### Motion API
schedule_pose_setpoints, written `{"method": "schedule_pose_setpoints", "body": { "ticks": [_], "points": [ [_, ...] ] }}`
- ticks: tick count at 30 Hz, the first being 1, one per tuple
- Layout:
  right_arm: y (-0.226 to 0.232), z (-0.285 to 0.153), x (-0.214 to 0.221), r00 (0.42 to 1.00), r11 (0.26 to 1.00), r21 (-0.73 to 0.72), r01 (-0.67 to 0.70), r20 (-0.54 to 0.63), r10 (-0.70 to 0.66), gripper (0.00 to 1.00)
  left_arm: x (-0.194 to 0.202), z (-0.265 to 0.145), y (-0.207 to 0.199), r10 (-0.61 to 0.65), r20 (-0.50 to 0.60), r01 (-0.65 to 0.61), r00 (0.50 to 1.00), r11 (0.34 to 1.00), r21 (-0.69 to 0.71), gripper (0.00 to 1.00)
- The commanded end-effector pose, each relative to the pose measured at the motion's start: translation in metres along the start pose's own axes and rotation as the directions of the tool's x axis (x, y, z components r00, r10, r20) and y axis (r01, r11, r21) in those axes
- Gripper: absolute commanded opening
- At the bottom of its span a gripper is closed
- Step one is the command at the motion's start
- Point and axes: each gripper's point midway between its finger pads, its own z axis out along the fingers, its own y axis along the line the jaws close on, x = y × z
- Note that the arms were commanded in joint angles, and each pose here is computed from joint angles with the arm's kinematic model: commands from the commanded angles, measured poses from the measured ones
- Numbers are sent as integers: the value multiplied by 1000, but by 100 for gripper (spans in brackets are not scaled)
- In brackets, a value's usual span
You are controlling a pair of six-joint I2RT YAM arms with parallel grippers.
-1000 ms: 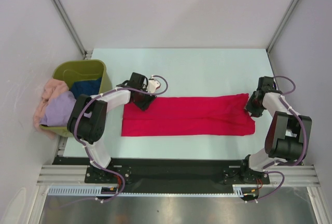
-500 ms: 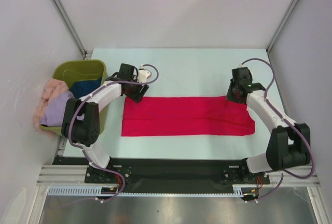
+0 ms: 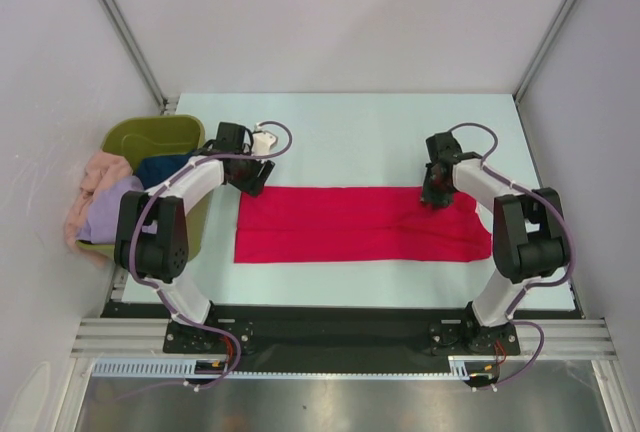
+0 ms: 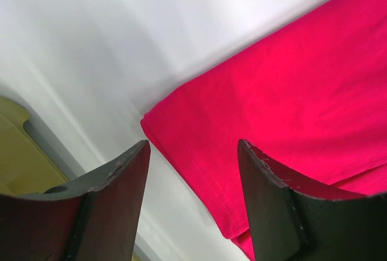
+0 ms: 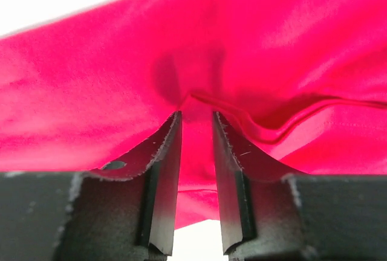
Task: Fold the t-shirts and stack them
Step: Fold the tshirt
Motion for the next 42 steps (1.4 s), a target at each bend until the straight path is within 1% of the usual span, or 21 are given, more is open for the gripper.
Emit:
{"method": "schedule_pose_setpoints", "body": {
  "ticks": [1, 5, 8, 10, 11, 12, 17, 20, 27, 29, 37, 42],
  "points": [
    [9, 0, -15, 999, 1000, -14, -17, 32, 18, 33, -11, -10, -1, -10, 48, 10, 999, 1000, -2, 65],
    [8, 8, -11, 1000, 1000, 0, -20, 10, 20, 33, -9, -8, -1, -8, 39, 8, 999, 1000, 1, 65],
    [7, 13, -9, 1000, 1000, 13, -21, -5, 21, 29, -8, -7, -1, -7, 37, 7, 999, 1000, -1, 65],
    [5, 11, -9, 1000, 999, 27, -25, -8, 26, 22, -8, -7, -1, -7, 35, 7, 999, 1000, -1, 65],
    [5, 10, -11, 1000, 999, 33, -28, -5, 29, 15, -7, -7, 0, -9, 33, 9, 999, 1000, -2, 65],
    [3, 8, -12, 999, 999, 41, -35, 3, 35, 13, -7, -7, -1, -6, 34, 6, 999, 1000, 0, 65],
    [4, -10, -21, 998, 999, 27, -43, 42, 42, 11, -6, -5, -1, -6, 30, 6, 1000, 1000, 1, 65],
    [3, -16, -24, 997, 998, 28, -48, 54, 46, 3, -7, -5, -1, -5, 31, 5, 1000, 1000, 1, 65],
    [1, -33, -31, 995, 998, 23, -52, 89, 50, 3, -8, -4, -1, -4, 30, 4, 1000, 1000, 3, 65],
    [6, -35, -34, 994, 999, 2, -42, 102, 42, 0, -8, -4, -1, -4, 30, 4, 1000, 1000, 3, 65],
    [38, -36, -41, 989, 993, -116, 3, 146, 14, 0, -9, -5, 0, 0, 33, 0, 999, 1000, -3, 65],
    [51, -26, -40, 990, 987, -162, 19, 143, 4, 0, -8, -6, 2, 2, 33, -2, 999, 1000, -12, 65]
  ]
}}
